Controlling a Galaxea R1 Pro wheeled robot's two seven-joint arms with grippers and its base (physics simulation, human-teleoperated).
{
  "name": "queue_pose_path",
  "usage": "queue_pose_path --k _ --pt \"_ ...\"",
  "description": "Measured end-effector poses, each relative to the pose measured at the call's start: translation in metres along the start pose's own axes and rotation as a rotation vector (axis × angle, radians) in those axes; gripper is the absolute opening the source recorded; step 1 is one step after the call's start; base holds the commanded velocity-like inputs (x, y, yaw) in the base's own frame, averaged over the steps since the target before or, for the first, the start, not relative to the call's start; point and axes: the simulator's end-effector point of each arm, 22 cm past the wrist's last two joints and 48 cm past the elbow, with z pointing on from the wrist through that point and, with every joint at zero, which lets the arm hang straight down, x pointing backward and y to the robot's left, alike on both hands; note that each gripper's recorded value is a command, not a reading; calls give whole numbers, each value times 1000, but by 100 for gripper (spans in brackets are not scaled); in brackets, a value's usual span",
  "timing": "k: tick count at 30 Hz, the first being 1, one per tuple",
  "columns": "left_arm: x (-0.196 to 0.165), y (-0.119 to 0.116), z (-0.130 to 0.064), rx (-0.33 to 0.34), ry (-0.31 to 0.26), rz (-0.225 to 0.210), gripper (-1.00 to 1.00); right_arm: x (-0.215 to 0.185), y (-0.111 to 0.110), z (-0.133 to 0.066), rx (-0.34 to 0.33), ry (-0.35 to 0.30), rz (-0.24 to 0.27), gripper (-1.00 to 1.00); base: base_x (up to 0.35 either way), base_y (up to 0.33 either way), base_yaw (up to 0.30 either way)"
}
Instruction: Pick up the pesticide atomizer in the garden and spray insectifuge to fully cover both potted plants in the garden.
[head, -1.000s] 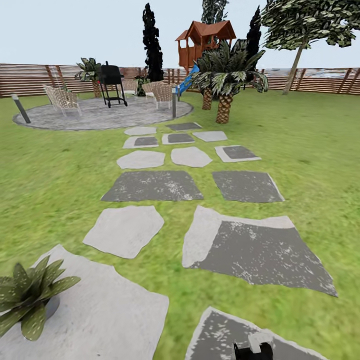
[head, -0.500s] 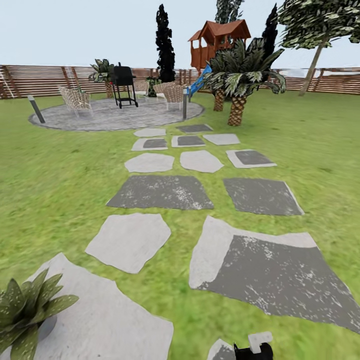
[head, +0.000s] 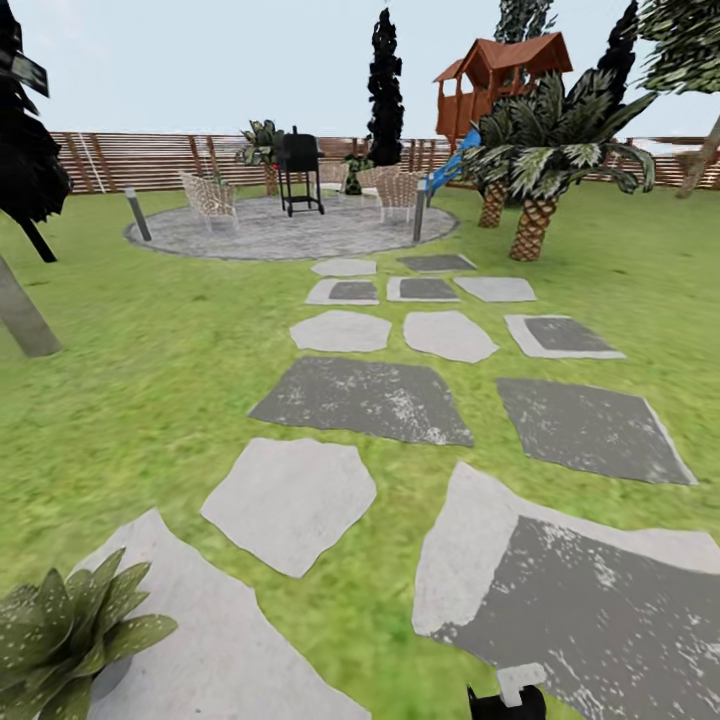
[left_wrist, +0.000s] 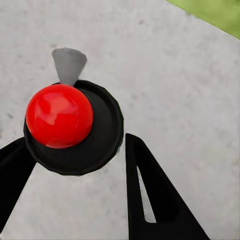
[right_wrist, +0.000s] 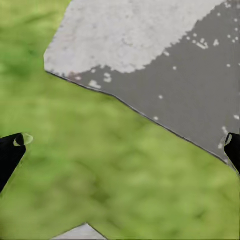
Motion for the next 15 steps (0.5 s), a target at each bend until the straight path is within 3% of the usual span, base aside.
queue_pose_path --k 7,15 --pt "0 0 0 0 0 0 -100 0 1 0 -1 1 1 100 339 0 240" --pt "0 0 0 0 0 1 -100 0 1 0 -1 1 2 100 339 0 23"
